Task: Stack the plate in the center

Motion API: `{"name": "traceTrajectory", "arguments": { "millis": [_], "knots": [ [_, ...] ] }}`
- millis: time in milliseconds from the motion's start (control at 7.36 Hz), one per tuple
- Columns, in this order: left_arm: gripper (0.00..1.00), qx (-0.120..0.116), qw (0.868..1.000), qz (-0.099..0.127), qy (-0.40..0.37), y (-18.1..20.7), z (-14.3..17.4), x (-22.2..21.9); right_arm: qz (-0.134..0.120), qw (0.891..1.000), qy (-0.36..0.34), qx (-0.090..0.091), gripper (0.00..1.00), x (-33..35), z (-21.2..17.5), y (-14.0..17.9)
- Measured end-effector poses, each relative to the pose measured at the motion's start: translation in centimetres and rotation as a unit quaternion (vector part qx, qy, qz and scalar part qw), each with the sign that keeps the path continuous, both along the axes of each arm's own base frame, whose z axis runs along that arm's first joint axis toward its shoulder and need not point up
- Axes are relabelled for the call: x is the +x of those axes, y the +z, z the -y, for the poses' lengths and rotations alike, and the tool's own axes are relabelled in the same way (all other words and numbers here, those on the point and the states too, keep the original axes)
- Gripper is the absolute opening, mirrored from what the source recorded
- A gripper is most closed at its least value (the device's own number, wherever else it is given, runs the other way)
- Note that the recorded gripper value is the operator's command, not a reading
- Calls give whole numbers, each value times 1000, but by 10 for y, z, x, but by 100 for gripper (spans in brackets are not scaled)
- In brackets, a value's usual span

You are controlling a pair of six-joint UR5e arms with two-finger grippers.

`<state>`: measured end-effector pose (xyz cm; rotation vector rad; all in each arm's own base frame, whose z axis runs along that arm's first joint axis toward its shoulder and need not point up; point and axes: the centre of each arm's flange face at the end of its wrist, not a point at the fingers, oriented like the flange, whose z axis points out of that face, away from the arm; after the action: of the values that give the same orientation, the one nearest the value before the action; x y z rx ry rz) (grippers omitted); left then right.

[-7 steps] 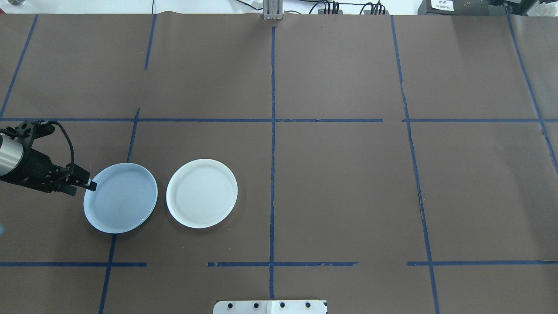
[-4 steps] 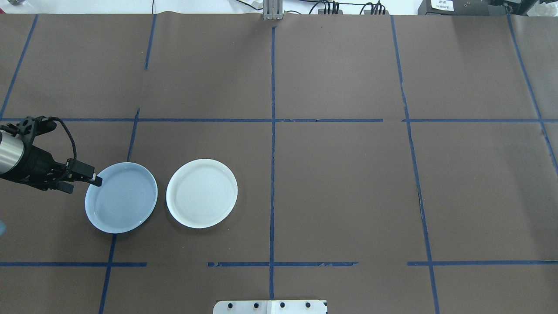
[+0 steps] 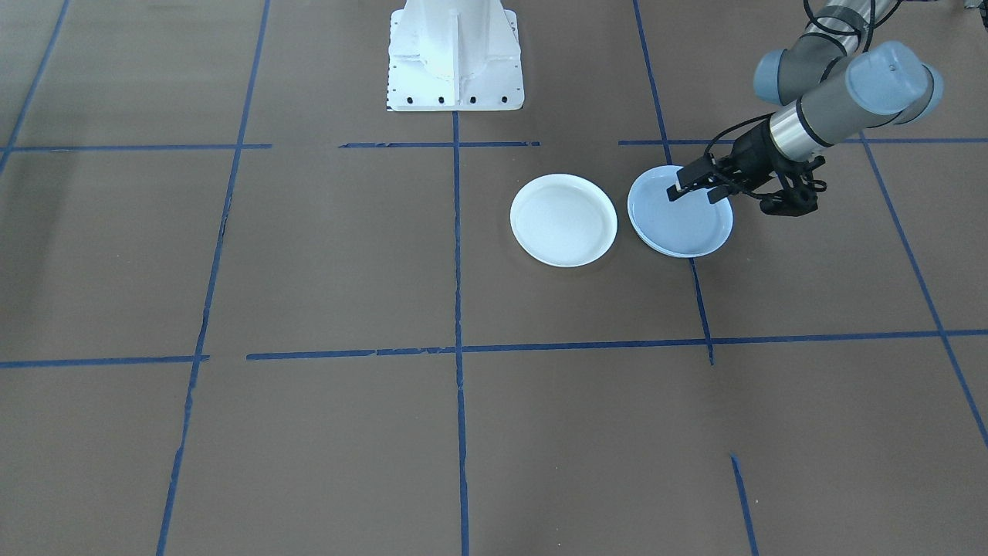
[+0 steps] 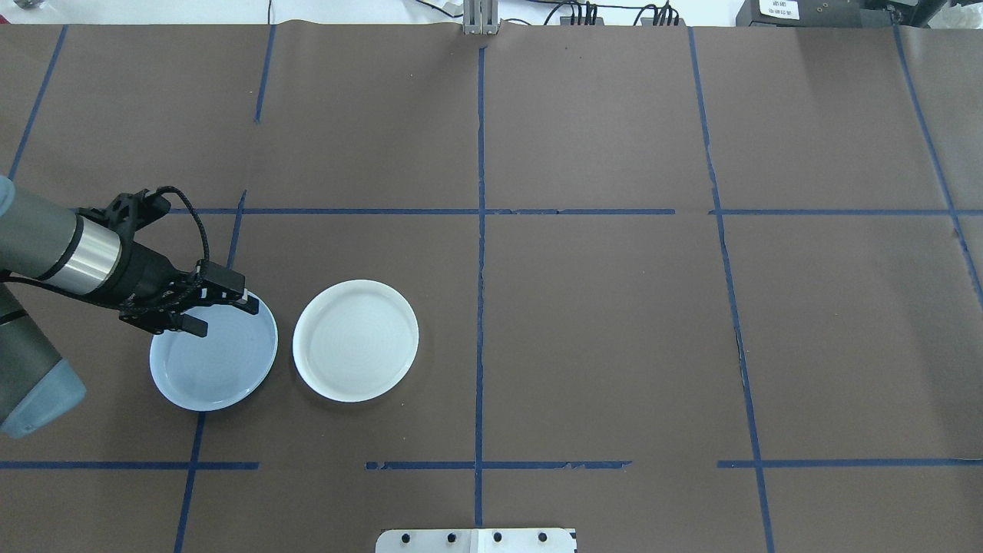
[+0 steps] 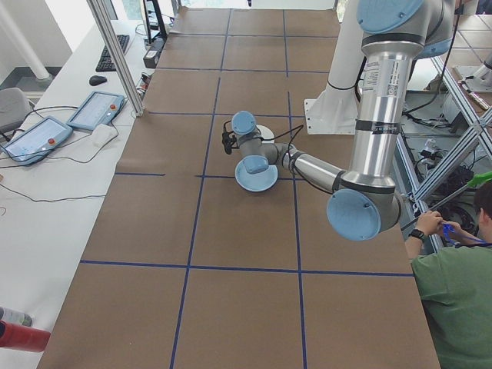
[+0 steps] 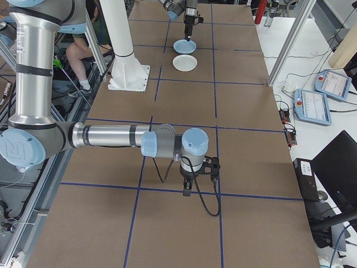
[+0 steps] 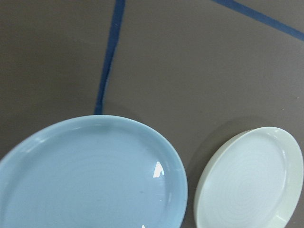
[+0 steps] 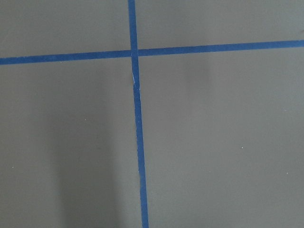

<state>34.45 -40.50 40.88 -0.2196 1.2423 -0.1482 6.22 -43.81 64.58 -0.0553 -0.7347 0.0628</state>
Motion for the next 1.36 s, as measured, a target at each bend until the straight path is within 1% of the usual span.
{"name": "traceTrajectory", "arguments": {
  "millis": [408, 544, 680, 816, 951, 1087, 1223, 1359],
  "knots": [
    [100, -50, 999, 16, -4, -29, -31, 63, 0, 1000, 0, 0, 100, 0, 0, 0],
    [99, -57, 998, 24, -8, -29, -42, 80, 0, 1000, 0, 0, 100, 0, 0, 0],
    [81, -59, 998, 31, -10, -26, -48, 90, 0, 1000, 0, 0, 100, 0, 0, 0],
    [56, -61, 997, 35, -11, -22, -51, 95, 0, 1000, 0, 0, 100, 0, 0, 0],
    [52, -62, 997, 39, -10, -19, -51, 99, 0, 1000, 0, 0, 100, 0, 0, 0],
    [51, -63, 997, 41, -9, -17, -49, 104, 0, 1000, 0, 0, 100, 0, 0, 0],
    [41, -62, 997, 43, -7, -15, -48, 107, 0, 1000, 0, 0, 100, 0, 0, 0],
    [15, -61, 997, 43, -5, -15, -47, 109, 0, 1000, 0, 0, 100, 0, 0, 0]
  ]
}}
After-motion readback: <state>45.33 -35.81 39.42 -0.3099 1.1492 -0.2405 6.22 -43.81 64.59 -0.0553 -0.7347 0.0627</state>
